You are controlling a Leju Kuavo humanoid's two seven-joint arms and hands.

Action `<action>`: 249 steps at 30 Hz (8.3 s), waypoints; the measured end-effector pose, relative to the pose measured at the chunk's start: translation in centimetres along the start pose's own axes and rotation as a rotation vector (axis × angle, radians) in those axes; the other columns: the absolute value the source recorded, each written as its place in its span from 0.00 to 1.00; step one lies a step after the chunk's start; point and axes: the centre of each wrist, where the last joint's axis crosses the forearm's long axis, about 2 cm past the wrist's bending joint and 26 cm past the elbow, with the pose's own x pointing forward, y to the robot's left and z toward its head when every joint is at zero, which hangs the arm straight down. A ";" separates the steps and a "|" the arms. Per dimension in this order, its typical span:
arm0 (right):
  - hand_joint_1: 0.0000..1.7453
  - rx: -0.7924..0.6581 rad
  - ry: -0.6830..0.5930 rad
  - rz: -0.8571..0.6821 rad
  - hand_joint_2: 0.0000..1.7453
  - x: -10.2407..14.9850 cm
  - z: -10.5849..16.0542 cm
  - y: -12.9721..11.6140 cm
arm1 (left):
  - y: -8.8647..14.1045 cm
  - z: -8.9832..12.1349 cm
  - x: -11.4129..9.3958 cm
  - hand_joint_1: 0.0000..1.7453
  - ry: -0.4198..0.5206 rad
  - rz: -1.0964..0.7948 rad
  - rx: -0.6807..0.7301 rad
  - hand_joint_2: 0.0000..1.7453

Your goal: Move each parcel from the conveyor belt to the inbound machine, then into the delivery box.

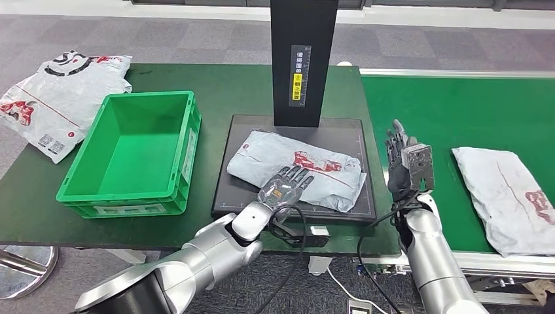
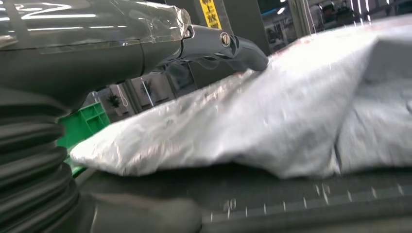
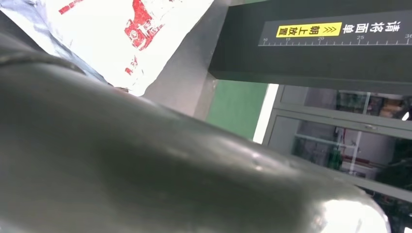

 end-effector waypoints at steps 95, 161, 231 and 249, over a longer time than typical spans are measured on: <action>0.00 -0.252 0.195 0.070 0.00 -3.4 3.8 -3.7 | 19.9 0.3 -25.1 1.00 0.717 -0.511 0.642 1.00; 0.00 -0.425 0.420 0.706 1.00 -3.0 5.3 -8.4 | 13.8 -1.8 -18.9 0.00 0.026 1.317 0.487 1.00; 1.00 -0.473 0.047 0.734 1.00 4.4 -0.2 -10.5 | 4.2 -0.5 -12.8 0.00 0.060 1.455 0.514 1.00; 1.00 -0.399 -0.041 0.715 1.00 6.2 -0.3 -7.9 | 4.3 -0.5 -12.9 0.00 0.058 1.448 0.520 1.00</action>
